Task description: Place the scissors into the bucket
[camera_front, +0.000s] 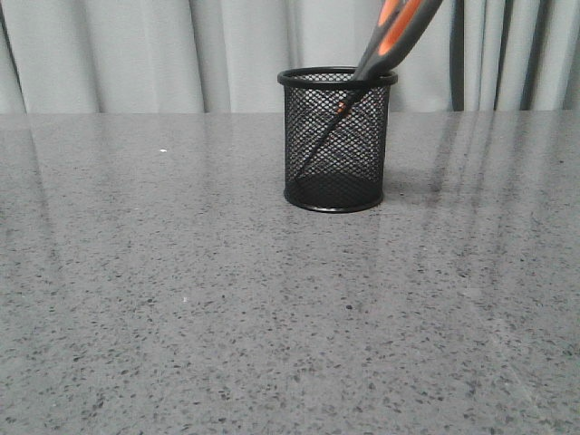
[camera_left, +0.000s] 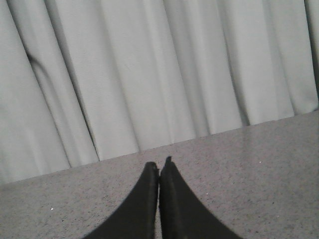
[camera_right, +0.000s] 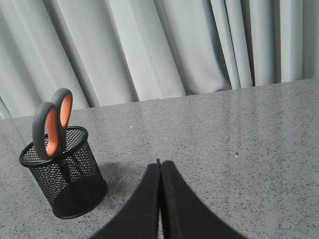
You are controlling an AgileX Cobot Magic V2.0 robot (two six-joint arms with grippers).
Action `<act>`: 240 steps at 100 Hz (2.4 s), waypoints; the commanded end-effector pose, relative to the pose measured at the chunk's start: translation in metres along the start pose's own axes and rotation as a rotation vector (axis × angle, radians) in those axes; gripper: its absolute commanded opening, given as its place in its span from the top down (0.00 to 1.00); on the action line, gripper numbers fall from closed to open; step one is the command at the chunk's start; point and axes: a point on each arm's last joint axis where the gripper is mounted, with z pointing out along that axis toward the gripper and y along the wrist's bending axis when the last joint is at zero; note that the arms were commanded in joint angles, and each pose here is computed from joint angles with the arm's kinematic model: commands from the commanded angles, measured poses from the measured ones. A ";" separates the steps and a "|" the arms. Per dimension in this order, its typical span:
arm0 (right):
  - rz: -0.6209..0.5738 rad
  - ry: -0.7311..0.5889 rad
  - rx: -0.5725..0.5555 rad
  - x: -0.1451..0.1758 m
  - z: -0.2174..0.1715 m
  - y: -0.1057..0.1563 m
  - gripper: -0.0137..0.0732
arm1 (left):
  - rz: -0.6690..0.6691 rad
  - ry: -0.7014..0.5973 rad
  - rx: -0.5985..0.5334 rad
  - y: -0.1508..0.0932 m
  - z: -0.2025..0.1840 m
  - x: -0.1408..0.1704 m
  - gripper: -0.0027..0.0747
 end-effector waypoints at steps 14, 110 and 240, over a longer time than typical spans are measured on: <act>0.004 -0.077 0.025 -0.013 -0.001 -0.001 0.91 | -0.105 0.034 -0.099 0.004 0.004 0.019 0.99; 0.004 -0.079 0.025 -0.013 -0.001 -0.001 0.91 | -0.262 0.148 -0.104 -0.008 -0.006 0.085 0.99; -0.264 -0.012 0.104 0.083 -0.018 -0.024 0.91 | -0.262 0.150 -0.104 -0.008 -0.006 0.085 0.99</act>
